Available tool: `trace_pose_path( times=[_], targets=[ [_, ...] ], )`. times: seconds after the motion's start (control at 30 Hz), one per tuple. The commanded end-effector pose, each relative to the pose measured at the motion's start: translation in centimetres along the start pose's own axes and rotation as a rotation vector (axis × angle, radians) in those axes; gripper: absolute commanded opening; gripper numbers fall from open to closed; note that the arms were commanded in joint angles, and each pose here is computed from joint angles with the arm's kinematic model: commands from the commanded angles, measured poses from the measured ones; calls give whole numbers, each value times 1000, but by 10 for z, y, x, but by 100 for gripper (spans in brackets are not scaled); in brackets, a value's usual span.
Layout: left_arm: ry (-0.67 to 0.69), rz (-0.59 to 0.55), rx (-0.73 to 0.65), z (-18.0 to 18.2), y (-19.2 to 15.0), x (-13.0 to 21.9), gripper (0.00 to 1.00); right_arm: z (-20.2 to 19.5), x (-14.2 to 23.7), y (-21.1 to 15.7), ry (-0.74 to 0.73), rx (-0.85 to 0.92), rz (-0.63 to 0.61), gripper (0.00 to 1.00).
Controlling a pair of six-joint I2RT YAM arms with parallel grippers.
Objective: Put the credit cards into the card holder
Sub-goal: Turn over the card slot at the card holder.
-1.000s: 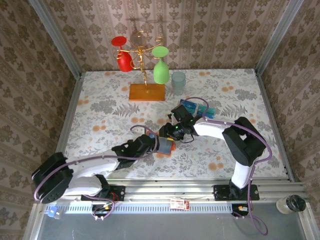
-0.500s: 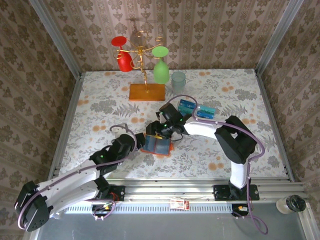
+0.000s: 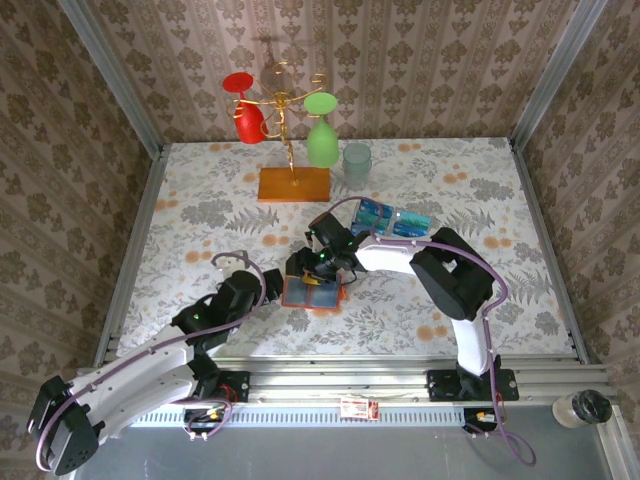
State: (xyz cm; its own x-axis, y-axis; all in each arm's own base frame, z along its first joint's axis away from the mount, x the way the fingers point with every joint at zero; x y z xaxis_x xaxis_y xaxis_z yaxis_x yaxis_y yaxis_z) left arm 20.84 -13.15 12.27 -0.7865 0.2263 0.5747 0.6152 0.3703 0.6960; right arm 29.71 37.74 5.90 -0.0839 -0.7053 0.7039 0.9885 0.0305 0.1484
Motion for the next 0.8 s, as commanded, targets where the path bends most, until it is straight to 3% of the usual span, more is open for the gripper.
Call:
trace_pose_path(
  times=[0.0,0.63,0.77],
  targets=[
    [18,25,-28,9,-9,-3,93,7,4,6,4,13,-24,56],
    [0,99,-62,-11,-19,-27,93,-1,50,15,24,2,-102,54],
    [5,111,-86,-17,-19,-31,94,-10,71,13,-30,21,-133,54]
  ],
)
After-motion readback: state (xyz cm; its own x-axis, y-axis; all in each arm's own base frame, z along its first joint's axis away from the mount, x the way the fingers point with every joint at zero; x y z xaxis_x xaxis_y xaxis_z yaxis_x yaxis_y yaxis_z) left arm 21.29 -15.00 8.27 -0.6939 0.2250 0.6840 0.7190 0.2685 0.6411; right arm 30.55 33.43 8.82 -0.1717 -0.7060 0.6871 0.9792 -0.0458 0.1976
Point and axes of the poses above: each hand's point on the last joint's axis, 136 mm out from that joint toward the fingers, its own x axis back along the fingers, its own z axis along the line the jaws close on, y = z × x, the point moved 2 cm from there along x, back along the fingers, and after that the axes turned 6 degrees about x, right-handed, at the moved point
